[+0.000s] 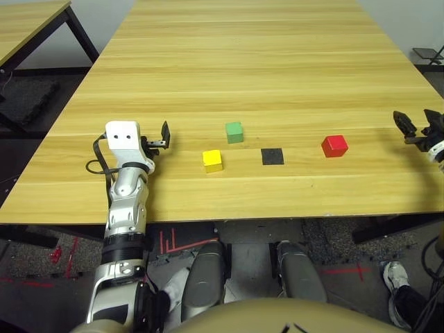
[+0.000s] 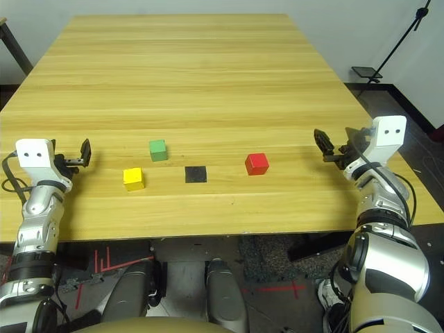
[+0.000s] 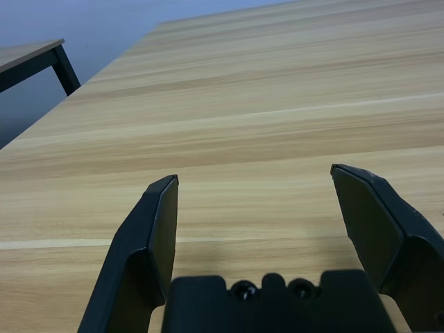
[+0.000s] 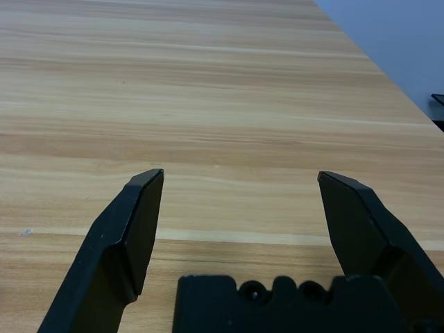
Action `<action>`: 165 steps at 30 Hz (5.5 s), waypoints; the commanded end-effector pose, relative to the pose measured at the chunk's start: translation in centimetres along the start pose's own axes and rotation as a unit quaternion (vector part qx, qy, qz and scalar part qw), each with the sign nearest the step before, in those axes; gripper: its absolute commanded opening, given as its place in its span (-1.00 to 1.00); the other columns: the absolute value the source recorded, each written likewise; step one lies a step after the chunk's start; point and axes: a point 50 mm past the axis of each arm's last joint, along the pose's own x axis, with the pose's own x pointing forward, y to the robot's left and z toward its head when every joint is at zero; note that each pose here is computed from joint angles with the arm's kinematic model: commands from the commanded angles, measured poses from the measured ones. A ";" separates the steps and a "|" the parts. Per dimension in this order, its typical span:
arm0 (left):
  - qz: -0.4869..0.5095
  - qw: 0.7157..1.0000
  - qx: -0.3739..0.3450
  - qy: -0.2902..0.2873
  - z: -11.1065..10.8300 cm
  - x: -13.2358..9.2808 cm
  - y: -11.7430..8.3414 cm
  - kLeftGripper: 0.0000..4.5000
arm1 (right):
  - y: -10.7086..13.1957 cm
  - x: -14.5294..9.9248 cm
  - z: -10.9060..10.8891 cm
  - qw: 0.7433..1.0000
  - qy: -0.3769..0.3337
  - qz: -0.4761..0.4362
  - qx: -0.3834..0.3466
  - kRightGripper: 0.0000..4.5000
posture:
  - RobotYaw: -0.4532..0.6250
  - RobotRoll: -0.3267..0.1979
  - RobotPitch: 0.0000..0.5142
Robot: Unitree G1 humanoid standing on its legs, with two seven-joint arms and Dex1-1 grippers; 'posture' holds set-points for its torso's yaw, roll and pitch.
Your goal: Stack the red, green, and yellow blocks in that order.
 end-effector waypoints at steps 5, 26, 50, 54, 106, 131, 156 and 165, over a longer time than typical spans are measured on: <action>-0.035 0.999 0.009 0.001 1.4 0.0 -0.1 0.99 | -0.9 -0.3 1.1 0.999 0.020 0.013 -0.023 1.00 | 0.11 -0.21 -0.54; -0.412 0.909 0.046 -0.033 13.3 0.2 -5.8 0.99 | 7.6 3.4 7.0 0.776 0.206 0.528 -0.278 1.00 | 0.32 -0.44 -0.68; -0.440 0.895 0.068 0.018 10.7 -1.7 -7.6 0.99 | 12.3 5.8 4.8 0.696 0.247 0.545 -0.396 1.00 | 0.57 -0.48 -0.59; -0.434 0.898 0.068 0.020 10.8 -1.9 -7.5 1.00 | 12.6 5.9 4.4 0.690 0.254 0.541 -0.407 0.82 | 0.60 -0.46 -0.59; -0.404 0.912 0.061 0.032 10.8 -1.7 -7.9 1.00 | 26.7 6.2 5.7 0.635 0.253 0.614 -0.394 -0.09 | 0.77 -0.67 -0.51; -0.546 0.802 0.204 0.132 10.7 3.4 -8.2 1.00 | 17.2 6.4 13.7 0.724 0.170 0.587 -0.320 0.99 | 0.52 -0.40 -0.74; -0.614 0.732 0.197 0.222 6.5 8.2 -11.0 1.00 | 14.0 1.0 12.5 0.809 0.185 0.510 -0.227 0.99 | 0.00 -0.15 -0.77; -0.588 0.764 0.173 0.202 5.6 8.4 -12.2 1.00 | 14.2 1.4 11.9 0.813 0.188 0.506 -0.217 0.99 | 0.03 -0.18 -0.71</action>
